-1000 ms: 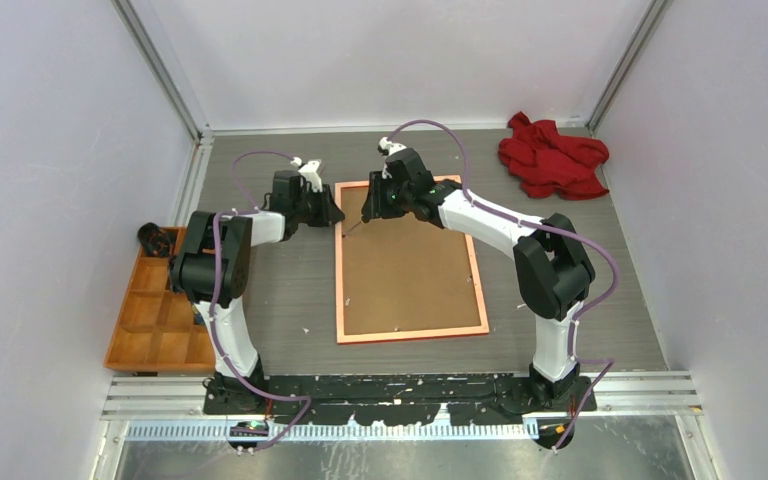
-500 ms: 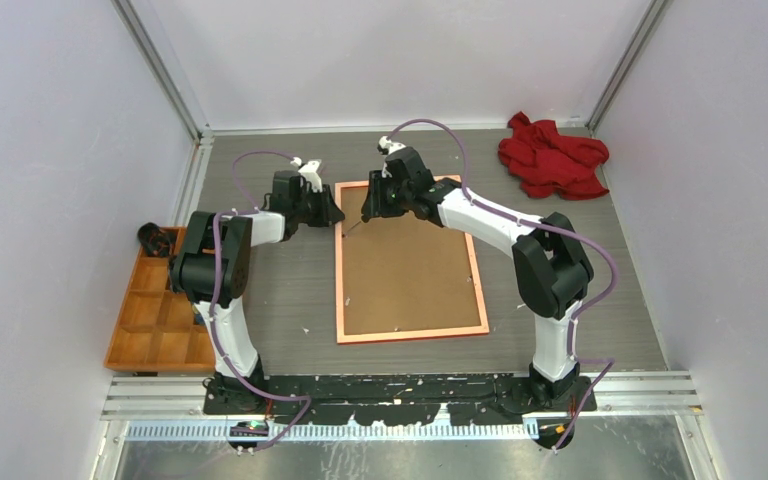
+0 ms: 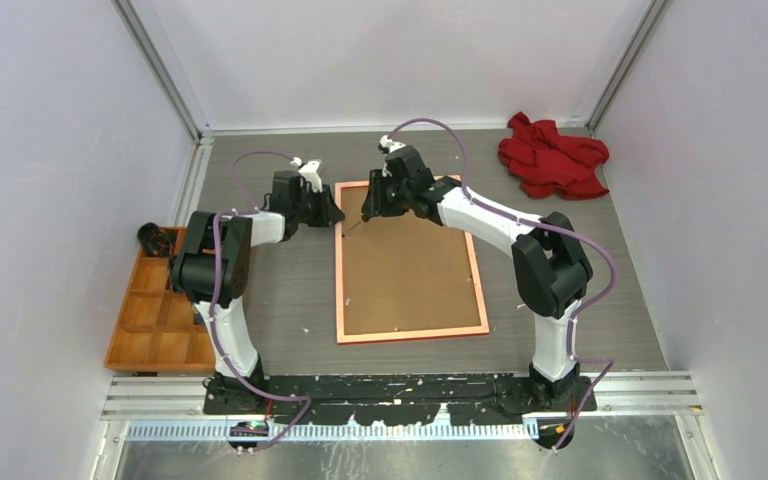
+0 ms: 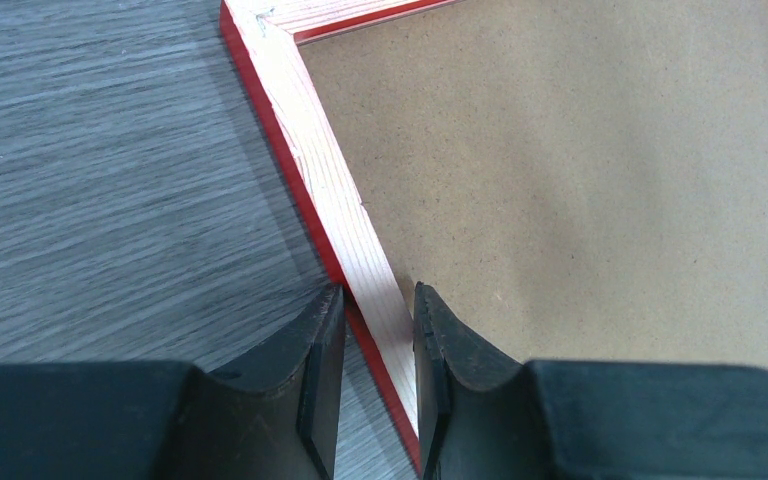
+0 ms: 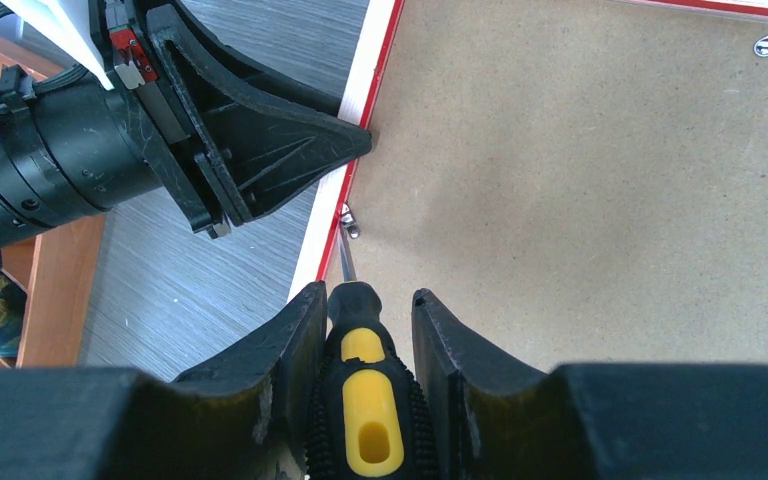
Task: Take the photo out of the frame
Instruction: Release the photo frame item from the photo frame.
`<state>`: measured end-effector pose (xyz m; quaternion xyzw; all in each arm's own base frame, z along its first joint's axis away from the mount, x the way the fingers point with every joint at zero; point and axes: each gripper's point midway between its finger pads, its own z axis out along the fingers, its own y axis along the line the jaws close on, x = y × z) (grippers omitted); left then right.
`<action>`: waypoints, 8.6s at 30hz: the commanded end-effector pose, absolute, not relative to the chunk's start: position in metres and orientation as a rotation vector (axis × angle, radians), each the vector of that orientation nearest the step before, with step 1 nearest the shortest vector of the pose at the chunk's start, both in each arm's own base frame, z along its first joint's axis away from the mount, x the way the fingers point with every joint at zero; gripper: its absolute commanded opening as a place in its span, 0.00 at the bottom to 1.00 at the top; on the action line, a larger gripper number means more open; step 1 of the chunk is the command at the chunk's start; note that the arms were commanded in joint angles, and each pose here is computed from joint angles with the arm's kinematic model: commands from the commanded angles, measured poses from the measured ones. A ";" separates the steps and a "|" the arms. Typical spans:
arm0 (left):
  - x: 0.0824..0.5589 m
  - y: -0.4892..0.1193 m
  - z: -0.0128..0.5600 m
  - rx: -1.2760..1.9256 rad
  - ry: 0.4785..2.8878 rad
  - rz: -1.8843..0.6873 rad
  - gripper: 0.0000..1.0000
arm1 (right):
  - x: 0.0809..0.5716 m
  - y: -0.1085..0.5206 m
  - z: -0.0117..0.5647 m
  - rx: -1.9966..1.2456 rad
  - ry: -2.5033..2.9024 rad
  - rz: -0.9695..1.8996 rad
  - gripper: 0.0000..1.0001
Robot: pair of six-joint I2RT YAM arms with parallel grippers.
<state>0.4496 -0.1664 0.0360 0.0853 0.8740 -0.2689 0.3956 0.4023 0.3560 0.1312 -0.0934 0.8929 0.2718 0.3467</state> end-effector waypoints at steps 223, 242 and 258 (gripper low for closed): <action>0.438 -0.172 0.043 0.288 2.192 -0.740 0.21 | 0.396 0.134 0.169 -0.610 1.857 -0.178 0.01; 0.439 -0.172 0.043 0.287 2.192 -0.740 0.22 | 0.391 0.141 0.161 -0.663 1.894 -0.141 0.01; 0.439 -0.172 0.043 0.286 2.192 -0.743 0.22 | 0.395 0.138 0.156 -0.657 1.901 -0.176 0.01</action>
